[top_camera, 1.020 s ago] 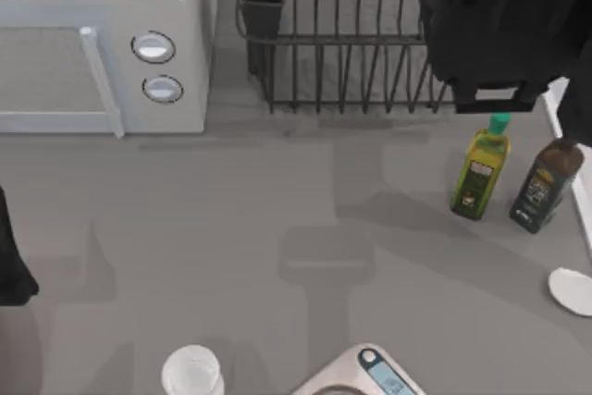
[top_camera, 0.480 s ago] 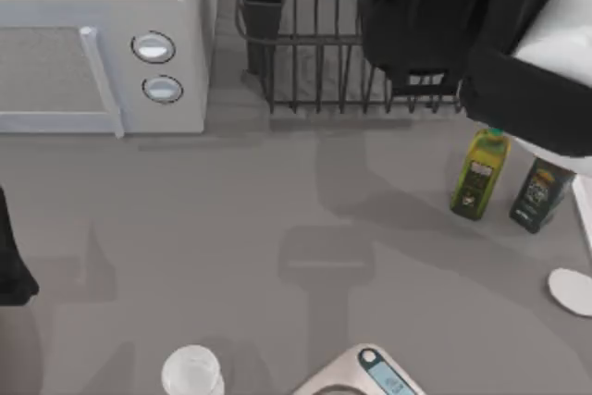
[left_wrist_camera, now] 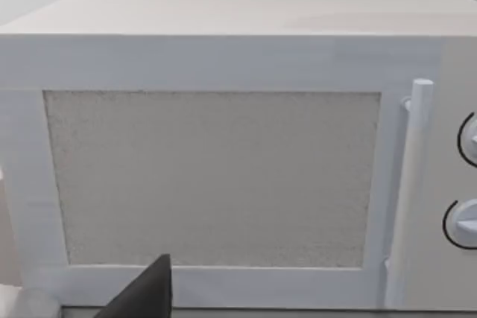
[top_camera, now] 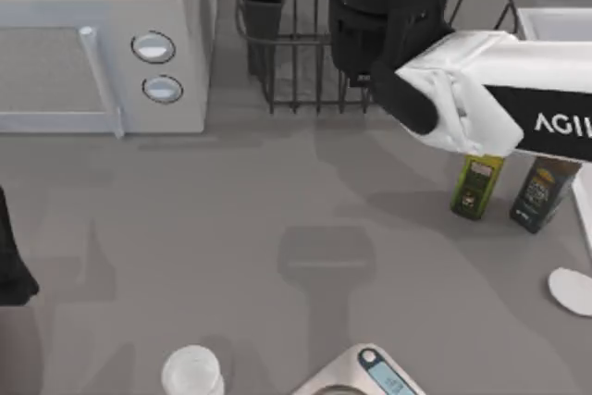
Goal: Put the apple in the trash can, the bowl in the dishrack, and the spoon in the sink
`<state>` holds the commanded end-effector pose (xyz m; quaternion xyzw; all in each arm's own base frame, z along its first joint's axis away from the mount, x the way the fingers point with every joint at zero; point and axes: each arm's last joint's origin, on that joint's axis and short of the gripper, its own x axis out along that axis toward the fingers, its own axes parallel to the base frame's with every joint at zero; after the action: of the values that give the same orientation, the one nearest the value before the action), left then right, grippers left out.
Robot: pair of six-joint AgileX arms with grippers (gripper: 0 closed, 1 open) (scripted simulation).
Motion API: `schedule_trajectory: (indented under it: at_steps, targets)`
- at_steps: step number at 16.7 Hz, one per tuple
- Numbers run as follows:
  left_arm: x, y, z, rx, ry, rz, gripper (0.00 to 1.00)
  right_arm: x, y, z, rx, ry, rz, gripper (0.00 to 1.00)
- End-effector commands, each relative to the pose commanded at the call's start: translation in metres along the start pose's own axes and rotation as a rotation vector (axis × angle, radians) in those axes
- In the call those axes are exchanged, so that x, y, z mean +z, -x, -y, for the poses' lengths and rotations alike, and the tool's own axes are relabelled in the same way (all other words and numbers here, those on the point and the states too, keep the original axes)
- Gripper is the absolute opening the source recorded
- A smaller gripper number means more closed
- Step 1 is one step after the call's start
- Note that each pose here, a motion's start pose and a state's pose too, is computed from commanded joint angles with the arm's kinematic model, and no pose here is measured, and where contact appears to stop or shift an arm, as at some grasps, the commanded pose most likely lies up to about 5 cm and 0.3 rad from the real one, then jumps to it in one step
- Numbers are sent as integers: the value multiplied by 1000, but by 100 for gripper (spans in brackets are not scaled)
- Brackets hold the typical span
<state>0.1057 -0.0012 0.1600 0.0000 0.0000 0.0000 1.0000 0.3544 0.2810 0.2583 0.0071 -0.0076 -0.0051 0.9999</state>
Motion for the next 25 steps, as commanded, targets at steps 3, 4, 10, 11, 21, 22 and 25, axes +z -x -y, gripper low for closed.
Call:
schedule_trajectory:
  at_steps: [3,4,10,11,21,22,25]
  targets:
    - [0,0,0,0,0,0,100,-35,-25,17,0,12,-13,0]
    - [0,0,0,0,0,0,100,-39,-27,19,0,14,-15,0]
    - [0,0,0,0,0,0,100,-39,-28,19,0,14,-15,15]
    - [0,0,0,0,0,0,100,-39,-28,19,0,14,-15,23]
    - [0,0,0,0,0,0,100,-39,-28,19,0,14,-15,98]
    - [0,0,0,0,0,0,100,-39,-28,19,0,14,-15,100]
    - [0,0,0,0,0,0,100,-39,-28,19,0,14,-15,100]
